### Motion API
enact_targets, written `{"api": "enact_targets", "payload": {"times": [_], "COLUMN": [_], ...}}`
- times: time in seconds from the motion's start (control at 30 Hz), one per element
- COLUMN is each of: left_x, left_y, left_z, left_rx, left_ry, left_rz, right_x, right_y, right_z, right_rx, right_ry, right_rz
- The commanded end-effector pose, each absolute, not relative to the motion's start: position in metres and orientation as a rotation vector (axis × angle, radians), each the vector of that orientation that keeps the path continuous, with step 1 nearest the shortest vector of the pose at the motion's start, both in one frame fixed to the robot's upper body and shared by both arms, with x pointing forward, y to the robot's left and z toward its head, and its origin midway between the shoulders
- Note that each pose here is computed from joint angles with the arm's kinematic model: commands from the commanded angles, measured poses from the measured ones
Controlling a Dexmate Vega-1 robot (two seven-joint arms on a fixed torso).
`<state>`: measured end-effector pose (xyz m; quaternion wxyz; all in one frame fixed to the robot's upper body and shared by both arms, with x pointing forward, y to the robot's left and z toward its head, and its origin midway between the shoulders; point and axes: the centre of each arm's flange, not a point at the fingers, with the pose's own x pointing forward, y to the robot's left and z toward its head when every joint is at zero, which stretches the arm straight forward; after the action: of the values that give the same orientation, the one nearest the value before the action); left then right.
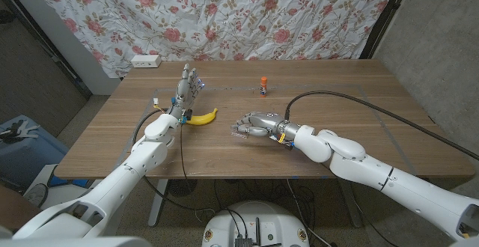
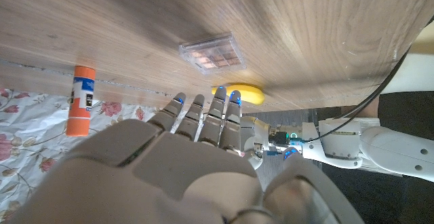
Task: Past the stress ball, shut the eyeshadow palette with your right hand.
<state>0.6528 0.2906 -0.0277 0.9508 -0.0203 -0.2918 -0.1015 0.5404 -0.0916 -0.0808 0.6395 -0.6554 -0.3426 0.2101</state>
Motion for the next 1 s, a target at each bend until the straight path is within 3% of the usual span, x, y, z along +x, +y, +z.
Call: {"api": "enact_targets", "payload": {"times": [0.03, 1.0], "left_x": [0.653, 0.653], "left_y": [0.291, 0.291], "left_z": [-0.028, -0.027], "left_rx": [-0.041, -0.042], "left_ry": [-0.593, -0.594], "left_rz": [-0.207, -0.206], "right_x": [0.541, 0.547], "right_y": [-0.093, -0.095], "right_z": [-0.091, -0.107], "right_rx": [-1.522, -1.635], "right_ry": [-0.848, -0.848], "right_rz": [0.507, 0.495]}}
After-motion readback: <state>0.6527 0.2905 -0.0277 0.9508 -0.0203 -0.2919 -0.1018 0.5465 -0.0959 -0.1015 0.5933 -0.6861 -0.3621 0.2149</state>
